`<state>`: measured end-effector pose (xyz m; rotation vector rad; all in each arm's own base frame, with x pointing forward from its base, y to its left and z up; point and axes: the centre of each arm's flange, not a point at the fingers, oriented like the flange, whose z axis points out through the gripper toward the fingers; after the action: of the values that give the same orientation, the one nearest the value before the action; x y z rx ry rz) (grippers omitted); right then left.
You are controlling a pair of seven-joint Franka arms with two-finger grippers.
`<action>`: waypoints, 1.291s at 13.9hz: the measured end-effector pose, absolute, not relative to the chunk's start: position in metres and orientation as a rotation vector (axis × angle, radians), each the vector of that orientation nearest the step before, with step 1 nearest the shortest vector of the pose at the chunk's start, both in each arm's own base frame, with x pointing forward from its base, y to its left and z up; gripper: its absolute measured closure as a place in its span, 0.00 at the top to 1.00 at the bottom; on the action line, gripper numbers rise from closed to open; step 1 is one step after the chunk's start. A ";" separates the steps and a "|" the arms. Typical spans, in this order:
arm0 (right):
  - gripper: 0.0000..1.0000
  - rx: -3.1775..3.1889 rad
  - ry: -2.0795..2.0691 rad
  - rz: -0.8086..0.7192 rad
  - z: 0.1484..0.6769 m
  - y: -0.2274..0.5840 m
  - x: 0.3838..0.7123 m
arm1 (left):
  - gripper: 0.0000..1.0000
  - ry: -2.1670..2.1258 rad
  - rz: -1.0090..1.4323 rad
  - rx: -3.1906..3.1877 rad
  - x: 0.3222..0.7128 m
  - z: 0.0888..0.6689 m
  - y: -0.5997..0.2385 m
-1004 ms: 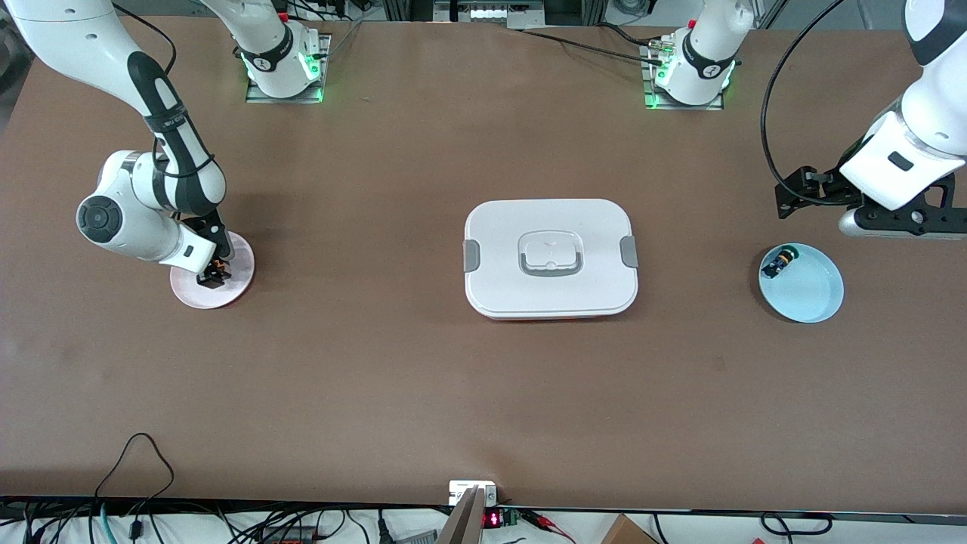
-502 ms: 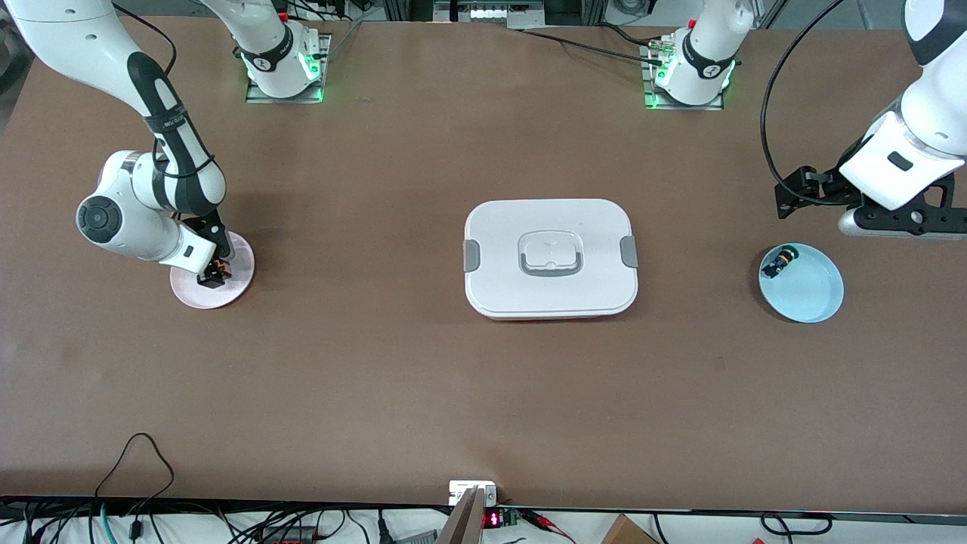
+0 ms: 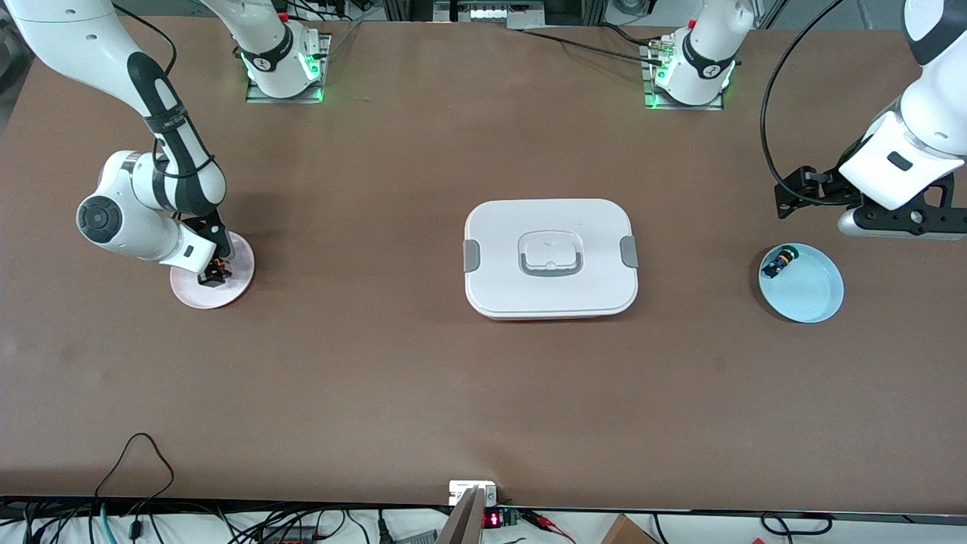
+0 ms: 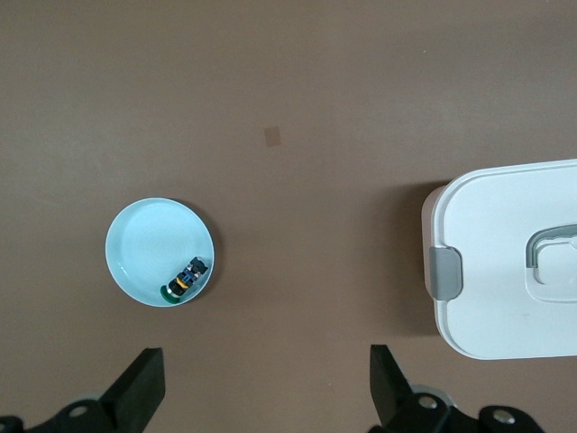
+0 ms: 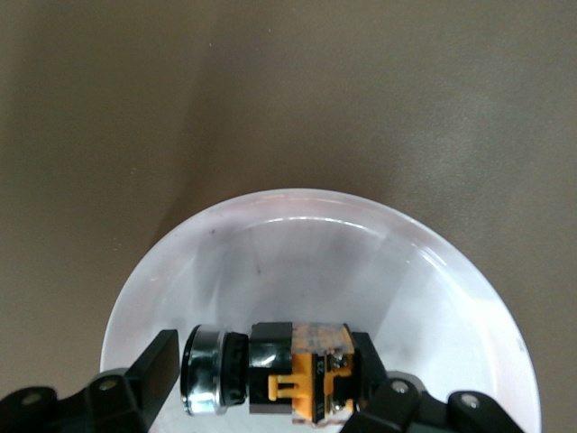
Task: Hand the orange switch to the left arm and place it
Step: 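Close the right gripper on the orange switch, then lift the orange switch with the right gripper over the white box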
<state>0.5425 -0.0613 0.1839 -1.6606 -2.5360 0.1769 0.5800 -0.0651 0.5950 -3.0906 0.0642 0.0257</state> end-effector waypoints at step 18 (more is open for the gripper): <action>0.72 -1.699 -1.976 -0.151 0.322 0.113 0.602 | 1.00 0.058 0.035 -3.144 0.580 0.595 -0.069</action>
<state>0.6020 0.1132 0.3221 -1.6991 -1.9756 -0.1506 0.5796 -0.0694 0.5948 -3.1438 0.0583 0.0349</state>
